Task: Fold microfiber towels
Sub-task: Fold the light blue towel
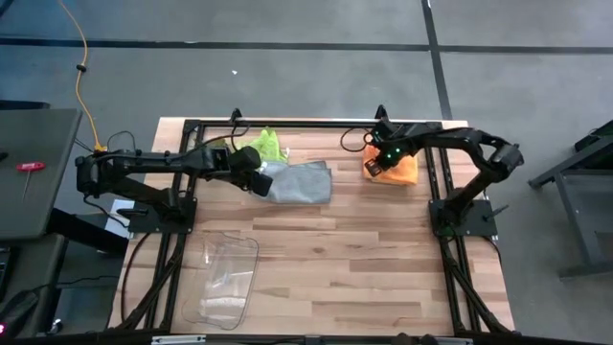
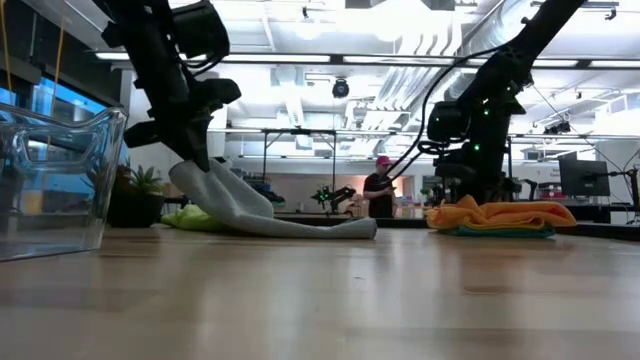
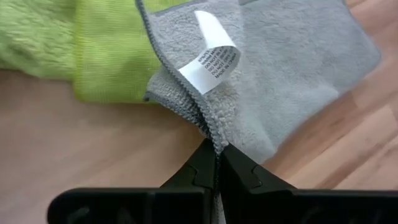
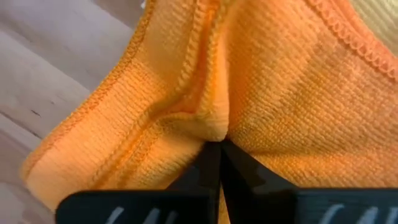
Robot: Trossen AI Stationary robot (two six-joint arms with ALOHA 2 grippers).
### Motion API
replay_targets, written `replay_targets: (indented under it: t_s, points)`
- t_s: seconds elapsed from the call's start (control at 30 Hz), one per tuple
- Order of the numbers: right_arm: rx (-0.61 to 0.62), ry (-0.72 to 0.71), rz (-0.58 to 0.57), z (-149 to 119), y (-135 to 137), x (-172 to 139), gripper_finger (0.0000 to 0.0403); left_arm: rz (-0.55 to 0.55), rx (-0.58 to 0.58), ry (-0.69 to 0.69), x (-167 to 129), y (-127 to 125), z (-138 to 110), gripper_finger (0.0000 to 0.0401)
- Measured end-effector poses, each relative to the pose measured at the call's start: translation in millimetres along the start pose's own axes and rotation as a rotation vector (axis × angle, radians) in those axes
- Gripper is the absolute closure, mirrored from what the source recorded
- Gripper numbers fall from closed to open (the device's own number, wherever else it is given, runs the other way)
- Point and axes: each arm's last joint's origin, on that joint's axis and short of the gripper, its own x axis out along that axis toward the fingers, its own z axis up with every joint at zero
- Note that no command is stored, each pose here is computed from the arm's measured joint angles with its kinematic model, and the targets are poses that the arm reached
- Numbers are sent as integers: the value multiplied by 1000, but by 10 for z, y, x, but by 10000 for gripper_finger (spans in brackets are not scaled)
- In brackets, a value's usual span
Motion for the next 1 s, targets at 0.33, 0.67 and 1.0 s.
replay_targets:
  t_s: [0.33, 0.67, 1.0]
  points:
    - [45, -210, 30, -37, 5, -519, 394, 60, 1, -12, 5, 76, 33, 401]
    - [2, -424, 402, 76, 540, -709, 387, 59, 8, -12, 6, 80, 39, 401]
    - [-65, -316, 528, 63, 1529, 220, 401, 57, 8, -13, 6, 79, 40, 401]
